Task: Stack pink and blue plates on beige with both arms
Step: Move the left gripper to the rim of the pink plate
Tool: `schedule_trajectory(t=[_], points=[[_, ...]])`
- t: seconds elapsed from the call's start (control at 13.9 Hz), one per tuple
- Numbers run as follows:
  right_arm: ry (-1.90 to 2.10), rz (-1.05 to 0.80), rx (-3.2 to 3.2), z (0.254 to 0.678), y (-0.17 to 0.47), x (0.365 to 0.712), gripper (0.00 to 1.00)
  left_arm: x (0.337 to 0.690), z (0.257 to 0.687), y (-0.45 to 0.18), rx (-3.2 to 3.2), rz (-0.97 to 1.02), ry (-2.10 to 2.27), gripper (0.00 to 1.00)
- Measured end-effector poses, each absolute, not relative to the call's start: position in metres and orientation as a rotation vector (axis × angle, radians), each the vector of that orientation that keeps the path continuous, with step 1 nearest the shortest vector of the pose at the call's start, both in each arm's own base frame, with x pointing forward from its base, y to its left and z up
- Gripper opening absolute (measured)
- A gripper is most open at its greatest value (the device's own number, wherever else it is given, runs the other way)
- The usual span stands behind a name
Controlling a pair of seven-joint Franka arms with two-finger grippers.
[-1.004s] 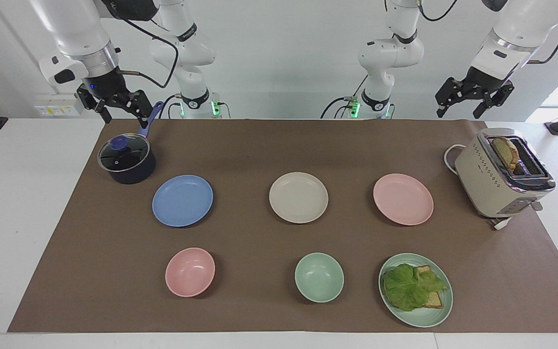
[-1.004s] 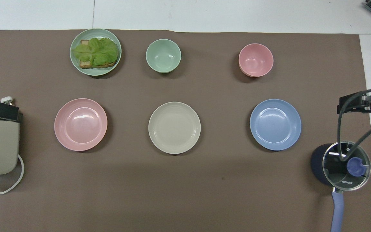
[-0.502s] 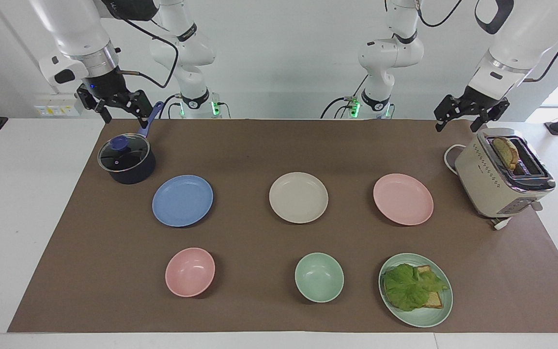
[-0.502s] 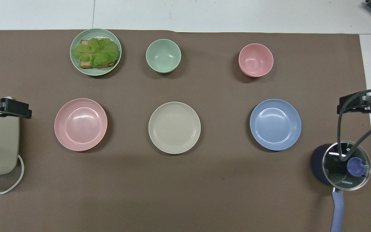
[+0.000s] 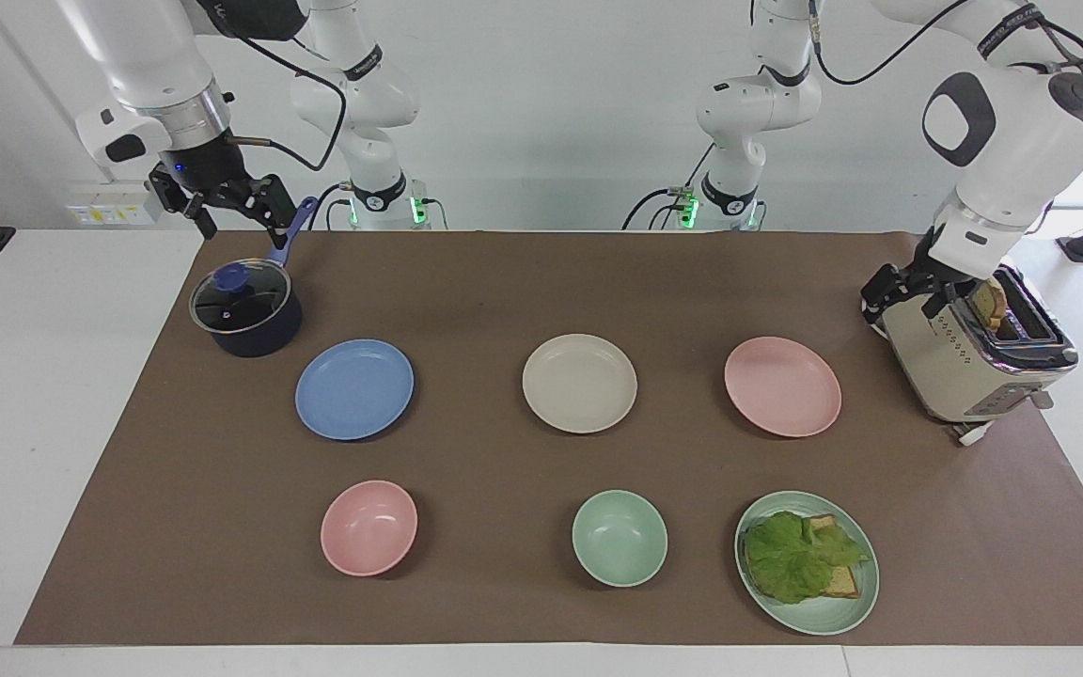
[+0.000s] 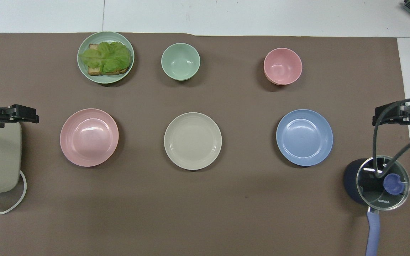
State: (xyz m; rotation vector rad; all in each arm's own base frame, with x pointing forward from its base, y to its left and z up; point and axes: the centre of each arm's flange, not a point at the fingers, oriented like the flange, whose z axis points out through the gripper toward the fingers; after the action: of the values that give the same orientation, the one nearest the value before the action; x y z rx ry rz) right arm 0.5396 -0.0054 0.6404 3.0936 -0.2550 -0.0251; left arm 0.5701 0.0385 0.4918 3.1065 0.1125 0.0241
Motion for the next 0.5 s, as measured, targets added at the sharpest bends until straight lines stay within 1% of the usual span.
schedule_trajectory(t=[0.22, 0.36, 0.5], points=[[-0.255, -0.025, 3.094, 0.64, -0.005, 0.54, 1.0, 0.582, 0.43, 0.038, 3.101, 0.022, 0.114, 1.0], [-0.255, -0.025, 3.094, 0.64, -0.005, 0.54, 1.0, 0.578, 0.392, 0.037, 3.099, 0.019, 0.117, 1.0], [-0.255, -0.025, 3.094, 0.64, -0.005, 0.54, 1.0, 0.574, 0.367, 0.036, 3.097, -0.007, 0.115, 1.0]])
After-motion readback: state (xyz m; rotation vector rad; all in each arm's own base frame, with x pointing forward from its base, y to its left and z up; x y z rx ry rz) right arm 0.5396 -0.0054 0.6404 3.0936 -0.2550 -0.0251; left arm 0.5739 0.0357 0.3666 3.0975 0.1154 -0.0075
